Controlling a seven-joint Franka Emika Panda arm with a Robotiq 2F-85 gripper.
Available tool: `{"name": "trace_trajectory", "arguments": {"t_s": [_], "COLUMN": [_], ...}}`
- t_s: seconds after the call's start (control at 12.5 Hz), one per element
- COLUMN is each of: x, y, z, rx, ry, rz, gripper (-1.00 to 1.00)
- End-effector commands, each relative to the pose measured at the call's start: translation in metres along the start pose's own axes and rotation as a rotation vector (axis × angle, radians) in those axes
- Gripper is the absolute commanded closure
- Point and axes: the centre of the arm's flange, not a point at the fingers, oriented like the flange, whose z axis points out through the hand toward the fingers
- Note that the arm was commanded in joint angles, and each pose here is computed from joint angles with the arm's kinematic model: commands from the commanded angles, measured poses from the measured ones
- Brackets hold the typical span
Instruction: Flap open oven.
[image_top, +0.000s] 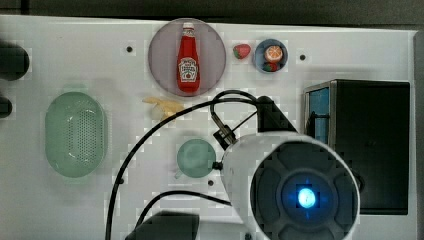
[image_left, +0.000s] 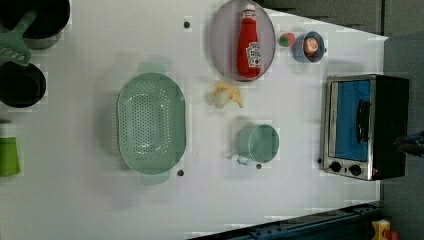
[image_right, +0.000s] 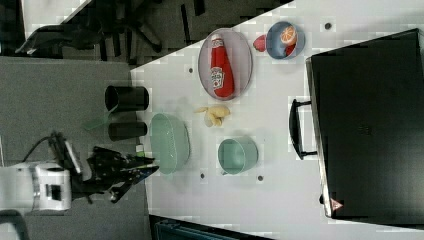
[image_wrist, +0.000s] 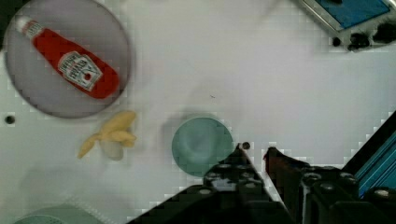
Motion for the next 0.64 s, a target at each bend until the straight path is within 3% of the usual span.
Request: {"name": "trace_trajectory", "arguments": {"t_s": [0.08, 0.4, 0.64], "x": [0.012, 0.051, 0.090], "y": [0.014, 0.038, 0.059], "z": [-0.005, 0.008, 0.029], "rx": [0.026, 0.054, 0.028], "ry": [0.015, 0.034, 0.053], "rz": [-0.114, -0.491, -0.731], "gripper": [0.65, 0.65, 0.65]}}
